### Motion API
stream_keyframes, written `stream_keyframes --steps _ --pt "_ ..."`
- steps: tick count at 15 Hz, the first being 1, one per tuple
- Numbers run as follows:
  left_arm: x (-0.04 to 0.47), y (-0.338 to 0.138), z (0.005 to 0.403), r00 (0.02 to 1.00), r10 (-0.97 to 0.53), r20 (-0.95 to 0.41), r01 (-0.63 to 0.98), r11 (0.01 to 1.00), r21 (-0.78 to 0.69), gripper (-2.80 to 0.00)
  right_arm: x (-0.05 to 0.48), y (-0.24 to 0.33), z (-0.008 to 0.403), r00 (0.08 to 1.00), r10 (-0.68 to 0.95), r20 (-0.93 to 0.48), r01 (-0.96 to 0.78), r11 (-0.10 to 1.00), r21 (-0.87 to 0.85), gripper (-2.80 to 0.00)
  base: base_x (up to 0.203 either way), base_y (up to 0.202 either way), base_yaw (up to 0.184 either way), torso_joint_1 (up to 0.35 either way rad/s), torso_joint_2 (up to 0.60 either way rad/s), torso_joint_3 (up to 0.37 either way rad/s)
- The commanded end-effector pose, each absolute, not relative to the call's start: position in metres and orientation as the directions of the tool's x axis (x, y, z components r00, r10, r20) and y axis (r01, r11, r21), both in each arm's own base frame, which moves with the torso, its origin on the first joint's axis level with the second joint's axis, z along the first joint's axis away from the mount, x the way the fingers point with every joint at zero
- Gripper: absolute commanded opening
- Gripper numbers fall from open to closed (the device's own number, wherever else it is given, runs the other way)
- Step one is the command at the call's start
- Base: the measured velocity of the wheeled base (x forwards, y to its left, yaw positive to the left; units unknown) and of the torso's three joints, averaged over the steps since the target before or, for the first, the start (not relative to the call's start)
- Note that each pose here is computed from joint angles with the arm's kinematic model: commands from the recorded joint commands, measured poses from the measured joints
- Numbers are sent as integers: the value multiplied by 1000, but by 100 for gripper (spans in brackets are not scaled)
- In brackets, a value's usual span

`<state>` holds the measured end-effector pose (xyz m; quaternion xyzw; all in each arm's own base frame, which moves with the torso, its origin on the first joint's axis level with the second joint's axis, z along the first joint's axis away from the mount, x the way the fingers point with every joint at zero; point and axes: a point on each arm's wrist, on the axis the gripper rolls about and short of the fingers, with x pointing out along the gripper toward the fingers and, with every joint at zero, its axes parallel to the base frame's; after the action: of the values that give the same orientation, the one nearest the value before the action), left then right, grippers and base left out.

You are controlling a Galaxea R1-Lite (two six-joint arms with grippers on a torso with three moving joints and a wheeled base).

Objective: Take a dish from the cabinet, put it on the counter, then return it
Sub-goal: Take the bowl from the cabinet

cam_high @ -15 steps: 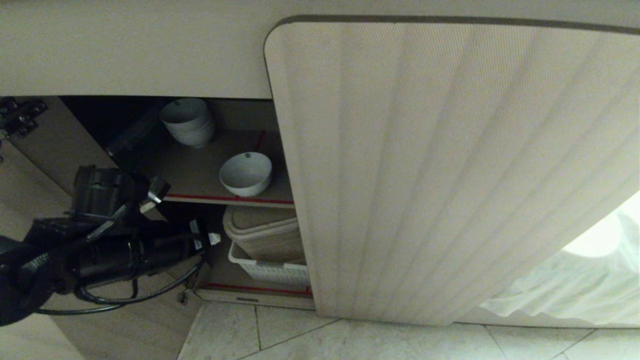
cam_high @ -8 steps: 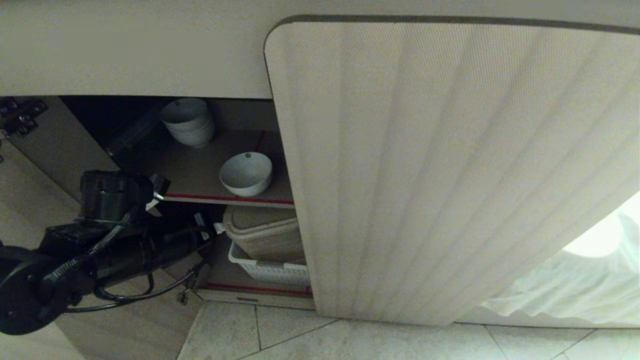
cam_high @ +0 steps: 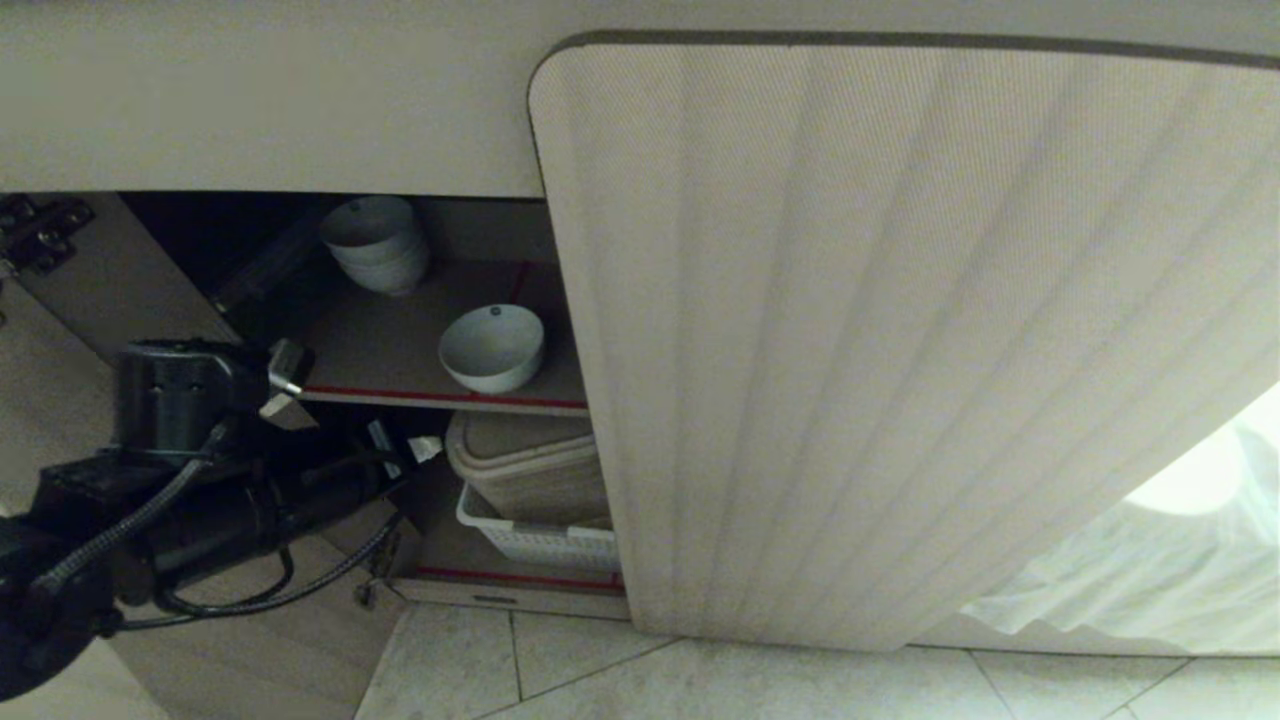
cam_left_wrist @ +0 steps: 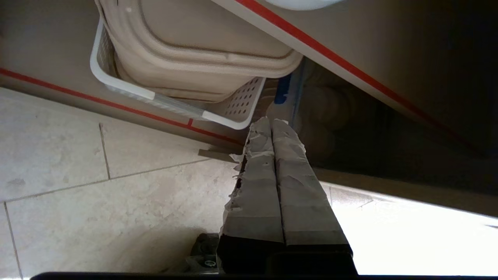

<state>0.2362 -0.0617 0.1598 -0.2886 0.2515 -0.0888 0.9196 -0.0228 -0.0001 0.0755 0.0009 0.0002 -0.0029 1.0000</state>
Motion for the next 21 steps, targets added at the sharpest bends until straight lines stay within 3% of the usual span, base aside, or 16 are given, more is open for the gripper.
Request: stream_keyframes --steps 1,21 --pt "222 -59 161 861 -314 -400 29 815 -578 -280 -23 0 75 1000 -5 0 5 1000 2 -280 0 0 0 0 0 0" --pt "260 -57 146 908 -283 -308 29 777 -629 -280 -23 0 75 1000 -6 0 6 1000 2 -280 0 0 0 0 0 0"
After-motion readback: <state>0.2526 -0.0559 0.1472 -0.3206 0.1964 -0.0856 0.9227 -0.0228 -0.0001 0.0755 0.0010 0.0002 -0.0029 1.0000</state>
